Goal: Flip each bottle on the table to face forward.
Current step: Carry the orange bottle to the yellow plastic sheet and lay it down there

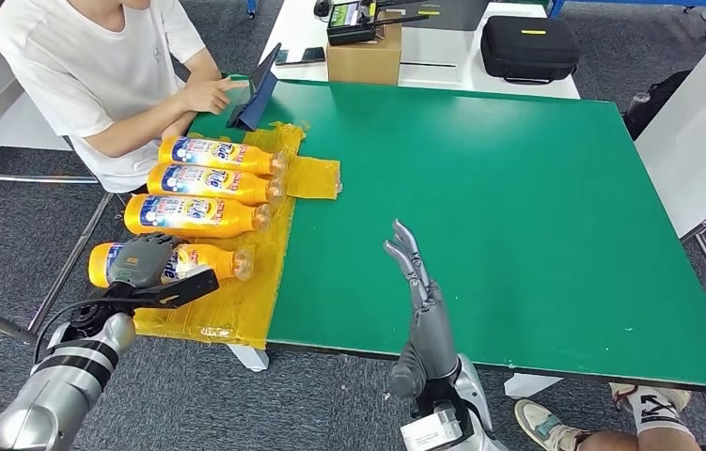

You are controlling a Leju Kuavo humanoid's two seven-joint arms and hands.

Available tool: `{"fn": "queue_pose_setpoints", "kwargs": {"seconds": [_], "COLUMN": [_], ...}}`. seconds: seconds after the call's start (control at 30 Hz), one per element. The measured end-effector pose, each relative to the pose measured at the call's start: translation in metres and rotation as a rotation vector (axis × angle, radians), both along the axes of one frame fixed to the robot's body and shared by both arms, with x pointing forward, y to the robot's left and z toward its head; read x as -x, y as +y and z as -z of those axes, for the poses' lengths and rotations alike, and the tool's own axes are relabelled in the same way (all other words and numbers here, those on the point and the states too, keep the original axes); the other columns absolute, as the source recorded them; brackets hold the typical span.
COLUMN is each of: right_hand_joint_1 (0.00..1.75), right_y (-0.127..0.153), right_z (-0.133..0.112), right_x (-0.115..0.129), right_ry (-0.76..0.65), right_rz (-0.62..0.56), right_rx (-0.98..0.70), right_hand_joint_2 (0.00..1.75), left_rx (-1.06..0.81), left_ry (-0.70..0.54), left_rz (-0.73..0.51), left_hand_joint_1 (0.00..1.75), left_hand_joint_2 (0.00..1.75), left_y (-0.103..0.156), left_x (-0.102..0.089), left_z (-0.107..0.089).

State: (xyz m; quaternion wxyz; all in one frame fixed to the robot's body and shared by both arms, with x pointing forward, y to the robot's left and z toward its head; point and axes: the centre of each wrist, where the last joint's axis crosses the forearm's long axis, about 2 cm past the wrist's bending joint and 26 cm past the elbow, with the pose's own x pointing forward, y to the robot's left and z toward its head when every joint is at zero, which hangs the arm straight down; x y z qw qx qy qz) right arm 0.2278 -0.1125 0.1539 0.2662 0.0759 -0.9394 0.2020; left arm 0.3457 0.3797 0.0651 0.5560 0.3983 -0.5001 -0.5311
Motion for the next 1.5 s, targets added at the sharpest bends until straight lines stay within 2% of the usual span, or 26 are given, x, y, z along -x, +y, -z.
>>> {"fn": "queue_pose_setpoints", "kwargs": {"seconds": [0.33, 0.47, 0.63, 0.77, 0.93, 1.13, 1.3, 1.5], "right_hand_joint_1": [0.0, 0.0, 0.0, 0.0, 0.0, 0.0, 0.0, 0.0], "right_y": [-0.001, -0.002, -0.002, -0.002, -0.002, -0.001, 0.0, 0.0], "right_z": [-0.002, -0.001, 0.0, 0.0, 0.001, 0.0, -0.001, -0.002], "right_x": [-0.004, -0.005, -0.007, -0.007, -0.009, -0.012, -0.015, -0.018], "right_ry": [0.012, 0.022, 0.033, 0.035, 0.045, 0.052, 0.05, 0.045], "right_rz": [-0.016, -0.024, -0.029, -0.029, -0.03, -0.035, -0.037, -0.031], "right_rx": [-0.012, -0.015, -0.015, -0.014, -0.02, -0.03, -0.027, -0.027], "right_hand_joint_2": [0.0, 0.0, 0.0, 0.0, 0.0, 0.0, 0.0, 0.0], "left_rx": [0.045, 0.103, 0.152, 0.164, 0.296, 0.639, 0.648, 0.666], "left_ry": [0.074, 0.078, 0.086, 0.094, 0.158, 0.206, 0.202, 0.17], "left_rz": [0.05, 0.118, 0.181, 0.196, 0.258, 0.378, 0.435, 0.467], "left_hand_joint_1": [1.75, 1.03, 1.03, 0.0, 0.0, 0.0, 0.0, 0.0], "left_hand_joint_2": [1.75, 1.75, 1.75, 1.75, 1.75, 1.75, 1.75, 1.75], "left_y": [0.003, -0.002, -0.006, -0.008, -0.011, -0.027, -0.045, -0.053], "left_x": [-0.006, -0.006, -0.006, -0.005, -0.004, 0.003, 0.008, 0.016], "left_z": [0.004, 0.007, 0.008, 0.008, 0.011, 0.009, 0.0, 0.001]}}
